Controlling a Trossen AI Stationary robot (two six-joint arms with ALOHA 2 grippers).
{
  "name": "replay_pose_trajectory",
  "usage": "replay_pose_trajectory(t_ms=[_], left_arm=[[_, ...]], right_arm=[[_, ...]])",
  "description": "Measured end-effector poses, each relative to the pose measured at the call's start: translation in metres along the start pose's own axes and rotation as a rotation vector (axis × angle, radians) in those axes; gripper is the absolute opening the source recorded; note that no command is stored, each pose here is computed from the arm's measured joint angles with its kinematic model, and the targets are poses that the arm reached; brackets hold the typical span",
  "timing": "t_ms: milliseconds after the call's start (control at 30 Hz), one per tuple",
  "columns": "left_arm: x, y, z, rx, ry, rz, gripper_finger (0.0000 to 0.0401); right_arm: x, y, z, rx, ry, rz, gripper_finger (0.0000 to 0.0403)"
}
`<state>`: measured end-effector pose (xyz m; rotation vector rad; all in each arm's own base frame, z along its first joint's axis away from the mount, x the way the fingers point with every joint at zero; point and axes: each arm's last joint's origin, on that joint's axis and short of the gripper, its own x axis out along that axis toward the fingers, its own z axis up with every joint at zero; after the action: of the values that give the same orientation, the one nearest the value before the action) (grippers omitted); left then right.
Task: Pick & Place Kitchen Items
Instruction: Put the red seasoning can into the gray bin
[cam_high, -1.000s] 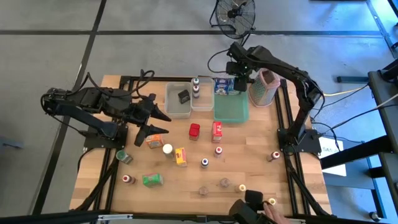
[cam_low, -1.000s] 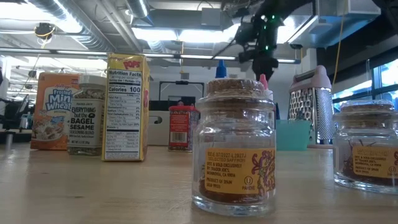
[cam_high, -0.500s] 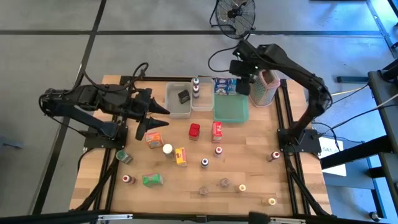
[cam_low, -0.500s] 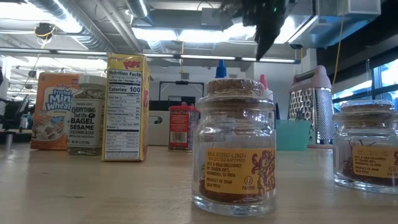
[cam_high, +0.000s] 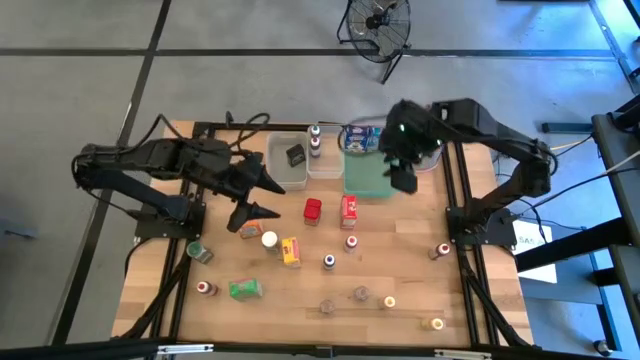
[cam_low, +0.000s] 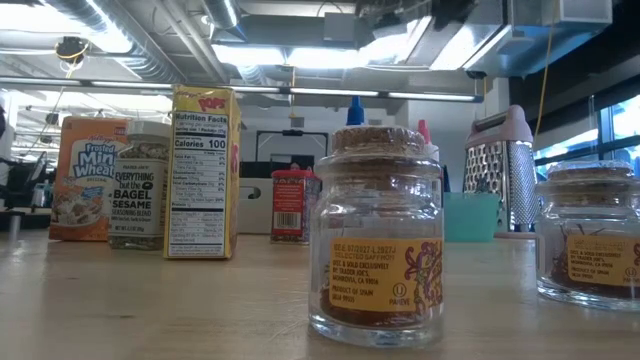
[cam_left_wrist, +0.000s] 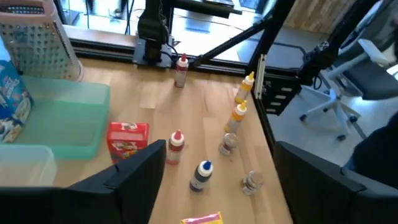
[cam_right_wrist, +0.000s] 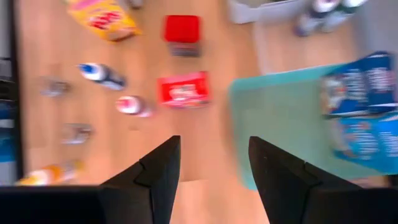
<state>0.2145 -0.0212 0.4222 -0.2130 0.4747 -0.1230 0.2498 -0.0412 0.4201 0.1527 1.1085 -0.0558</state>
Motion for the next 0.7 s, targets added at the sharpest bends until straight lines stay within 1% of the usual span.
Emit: replay_pose_trajectory(t_ms=[67, 133, 267, 333, 367, 400, 467, 567, 700], left_arm=[[0.0, 0.006, 0.001, -0.003, -0.002, 0.006, 0.0305], [-0.002, 0.013, 0.001, -0.043, 0.005, 0.022, 0.0309], [0.003, 0.027, -0.003, -0.199, 0.063, 0.097, 0.031], [0.009, 0.035, -0.006, -0.205, 0.109, 0.152, 0.031], [0.013, 0.038, -0.006, -0.164, 0.119, 0.177, 0.0311], [0.017, 0.04, -0.007, -0.096, 0.133, 0.186, 0.0311], [0.026, 0.042, -0.008, 0.1, 0.18, 0.166, 0.031], [0.041, 0.043, -0.011, 0.412, 0.244, 0.108, 0.0309], [0.06, 0.049, -0.016, 0.766, 0.329, 0.028, 0.0308]], right_arm=[[-0.001, 0.019, -0.002, 0.008, -0.007, 0.033, 0.019], [-0.001, 0.036, -0.003, 0.01, -0.016, 0.042, 0.019], [-0.001, 0.062, -0.006, 0.054, -0.04, -0.024, 0.019], [0.0, 0.072, -0.008, 0.078, -0.054, -0.056, 0.019], [0.0, 0.077, -0.009, 0.087, -0.057, -0.064, 0.019], [0.0, 0.082, -0.01, 0.097, -0.059, -0.064, 0.019], [-0.001, 0.093, -0.014, 0.123, -0.058, -0.043, 0.019], [0.003, 0.11, -0.02, 0.169, -0.05, -0.009, 0.019], [0.01, 0.137, -0.029, 0.202, -0.075, 0.023, 0.019]])
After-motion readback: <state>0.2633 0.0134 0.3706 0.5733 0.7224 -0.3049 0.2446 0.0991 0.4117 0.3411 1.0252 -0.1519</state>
